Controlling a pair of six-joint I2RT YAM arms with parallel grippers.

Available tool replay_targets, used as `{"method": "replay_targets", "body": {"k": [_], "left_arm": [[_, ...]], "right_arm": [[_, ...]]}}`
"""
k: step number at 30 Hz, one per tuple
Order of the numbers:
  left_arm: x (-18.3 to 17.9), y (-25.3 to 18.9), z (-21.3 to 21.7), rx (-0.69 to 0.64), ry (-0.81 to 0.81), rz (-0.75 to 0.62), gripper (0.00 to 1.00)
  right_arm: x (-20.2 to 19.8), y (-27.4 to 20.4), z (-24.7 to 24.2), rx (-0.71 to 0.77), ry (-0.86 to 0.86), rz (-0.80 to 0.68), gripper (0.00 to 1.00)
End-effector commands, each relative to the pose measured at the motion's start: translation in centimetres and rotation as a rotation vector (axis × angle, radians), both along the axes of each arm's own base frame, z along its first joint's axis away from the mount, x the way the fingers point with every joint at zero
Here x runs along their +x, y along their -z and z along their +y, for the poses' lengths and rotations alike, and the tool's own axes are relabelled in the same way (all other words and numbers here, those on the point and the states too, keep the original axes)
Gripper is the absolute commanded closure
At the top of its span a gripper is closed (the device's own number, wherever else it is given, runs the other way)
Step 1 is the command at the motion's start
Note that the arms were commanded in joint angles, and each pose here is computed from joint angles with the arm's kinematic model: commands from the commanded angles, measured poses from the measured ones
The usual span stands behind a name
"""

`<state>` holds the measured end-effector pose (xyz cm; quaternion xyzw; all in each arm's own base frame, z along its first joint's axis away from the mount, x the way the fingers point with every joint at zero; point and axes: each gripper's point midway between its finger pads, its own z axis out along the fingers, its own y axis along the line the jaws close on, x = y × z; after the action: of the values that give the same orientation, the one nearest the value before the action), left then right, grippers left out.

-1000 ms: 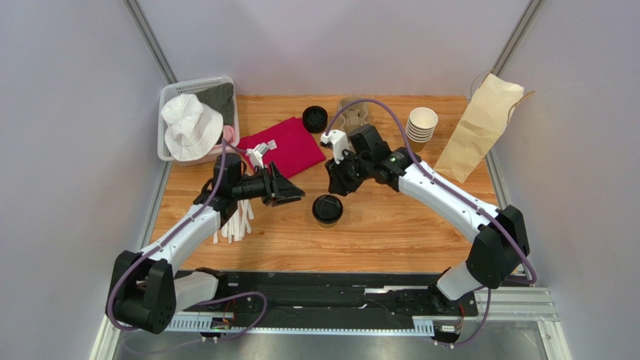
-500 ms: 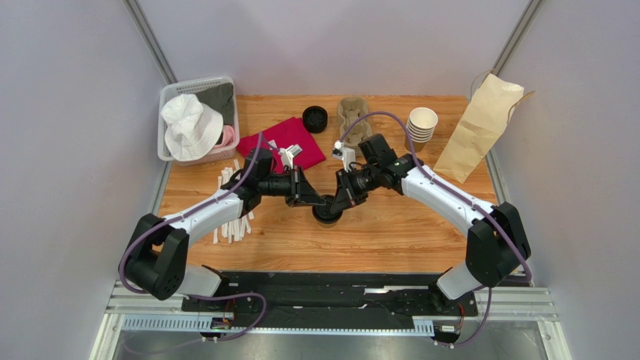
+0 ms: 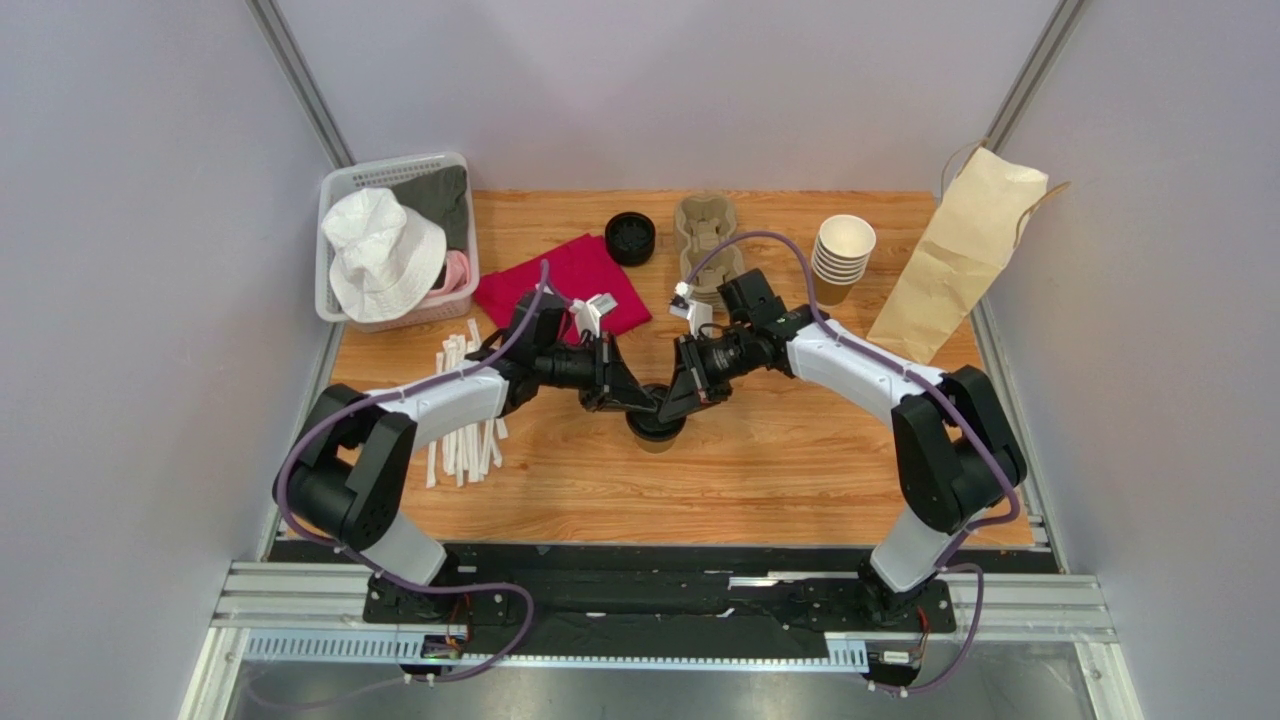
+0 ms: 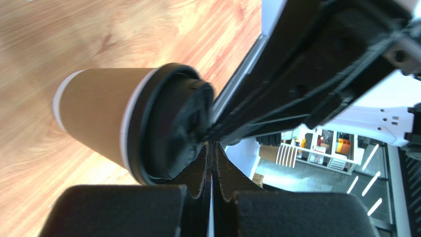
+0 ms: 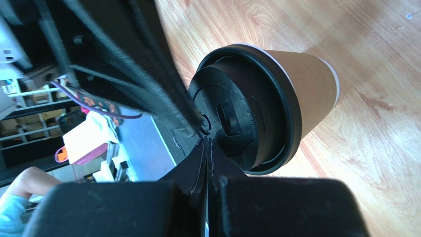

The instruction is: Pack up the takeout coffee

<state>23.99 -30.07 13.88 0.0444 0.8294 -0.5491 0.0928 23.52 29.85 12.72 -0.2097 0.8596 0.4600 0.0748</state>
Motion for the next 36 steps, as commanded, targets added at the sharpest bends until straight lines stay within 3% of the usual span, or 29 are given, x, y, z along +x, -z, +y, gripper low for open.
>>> {"method": "replay_targets", "body": {"k": [1, 36], "left_arm": [[0.9, 0.5, 0.0, 0.005, 0.009, -0.036, 1.0], [1.2, 10.6, 3.1, 0.17, -0.075, 0.276, 1.0]], "right_arm": [[1.3, 0.8, 0.2, 0.014, 0.013, -0.004, 1.0], [3.1, 7.8, -1.8, -0.044, 0.115, 0.24, 1.0]]}}
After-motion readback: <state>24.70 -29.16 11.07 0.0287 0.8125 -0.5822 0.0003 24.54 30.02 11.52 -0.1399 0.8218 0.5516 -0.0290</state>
